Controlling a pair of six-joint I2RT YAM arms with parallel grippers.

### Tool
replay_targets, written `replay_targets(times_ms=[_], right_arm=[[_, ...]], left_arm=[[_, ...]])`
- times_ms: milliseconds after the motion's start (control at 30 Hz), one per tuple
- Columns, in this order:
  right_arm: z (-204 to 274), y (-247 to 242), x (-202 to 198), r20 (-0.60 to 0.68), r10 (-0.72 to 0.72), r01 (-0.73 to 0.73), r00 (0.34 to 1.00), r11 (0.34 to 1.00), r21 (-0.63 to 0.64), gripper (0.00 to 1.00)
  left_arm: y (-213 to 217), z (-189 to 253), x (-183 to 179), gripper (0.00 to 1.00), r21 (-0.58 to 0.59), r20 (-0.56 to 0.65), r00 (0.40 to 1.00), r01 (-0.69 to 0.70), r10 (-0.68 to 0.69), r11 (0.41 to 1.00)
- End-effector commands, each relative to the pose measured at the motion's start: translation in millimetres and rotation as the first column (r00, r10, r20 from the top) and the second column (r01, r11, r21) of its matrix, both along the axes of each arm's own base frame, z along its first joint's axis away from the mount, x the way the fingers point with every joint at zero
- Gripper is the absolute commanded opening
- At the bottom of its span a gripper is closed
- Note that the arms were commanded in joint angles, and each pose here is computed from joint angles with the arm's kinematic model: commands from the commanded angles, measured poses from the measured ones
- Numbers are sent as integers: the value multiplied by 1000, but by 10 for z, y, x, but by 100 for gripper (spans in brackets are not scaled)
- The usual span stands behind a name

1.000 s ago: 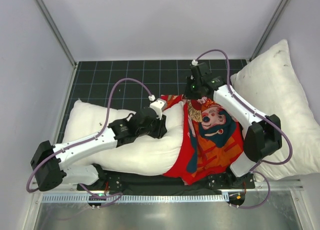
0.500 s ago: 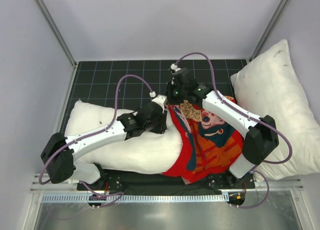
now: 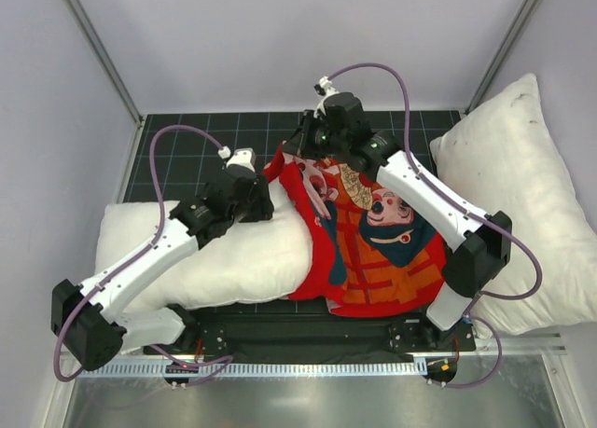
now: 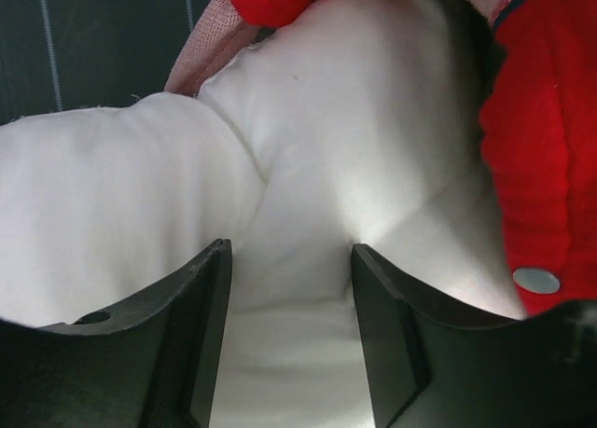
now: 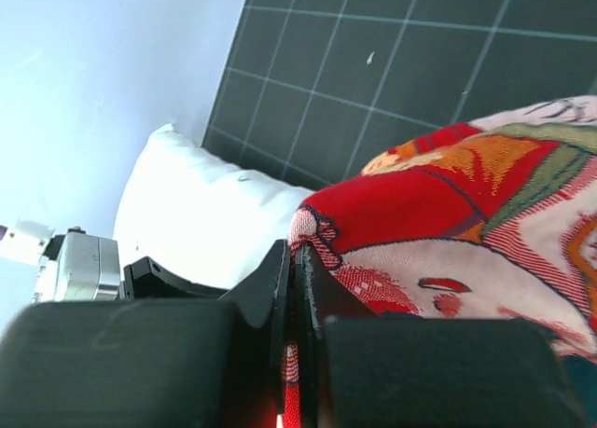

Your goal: Put the pillow into the pillowcase

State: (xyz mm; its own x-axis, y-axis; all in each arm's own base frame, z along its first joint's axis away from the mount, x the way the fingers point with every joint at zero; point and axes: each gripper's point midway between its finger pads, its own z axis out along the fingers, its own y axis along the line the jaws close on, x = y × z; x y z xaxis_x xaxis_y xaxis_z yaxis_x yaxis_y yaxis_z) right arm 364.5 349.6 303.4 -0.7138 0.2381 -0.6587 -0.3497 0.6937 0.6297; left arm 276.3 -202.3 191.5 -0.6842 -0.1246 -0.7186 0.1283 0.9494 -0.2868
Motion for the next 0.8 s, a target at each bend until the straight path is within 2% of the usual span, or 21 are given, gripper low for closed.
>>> replay_targets(times_ms=[0, 67, 100, 133, 200, 233, 367, 467, 633, 767], right_arm=[[304, 259, -23, 44, 73, -78, 996, 989, 122, 16], [212, 275, -51, 29, 99, -102, 995, 990, 102, 27], [180, 265, -59, 25, 103, -104, 994, 990, 90, 33], [146, 240, -71, 19, 100, -101, 995, 992, 76, 46], [115, 179, -99, 25, 95, -97, 995, 994, 55, 52], [96, 146, -113, 22, 92, -93, 996, 995, 45, 56], [39, 3, -223, 31, 100, -99, 994, 995, -22, 63], [-66, -73, -363, 35, 122, -117, 992, 985, -127, 67], [-433, -185, -565, -3, 125, -117, 992, 927, -355, 67], [-653, -95, -655, -33, 140, -140, 990, 886, -443, 65]], left_arm=[[234, 36, -27, 59, 77, -25, 999, -37, 39, 996], [320, 98, -17, 68, 78, -19, 998, -56, 57, 995], [407, 158, -29, 75, 70, -7, 997, -78, 79, 995], [451, 203, -37, 79, 64, 3, 996, -91, 91, 994], [573, 339, -60, 88, 38, 30, 991, -128, 127, 991], [615, 374, -61, 90, 34, 38, 989, -142, 141, 989], [759, 429, -47, 93, 41, 41, 983, -181, 180, 983], [776, 392, 16, 93, 50, 19, 982, -189, 188, 981], [771, 411, 147, 94, 64, 10, 979, -202, 202, 977], [881, 285, 139, 94, 94, -21, 972, -232, 235, 968]])
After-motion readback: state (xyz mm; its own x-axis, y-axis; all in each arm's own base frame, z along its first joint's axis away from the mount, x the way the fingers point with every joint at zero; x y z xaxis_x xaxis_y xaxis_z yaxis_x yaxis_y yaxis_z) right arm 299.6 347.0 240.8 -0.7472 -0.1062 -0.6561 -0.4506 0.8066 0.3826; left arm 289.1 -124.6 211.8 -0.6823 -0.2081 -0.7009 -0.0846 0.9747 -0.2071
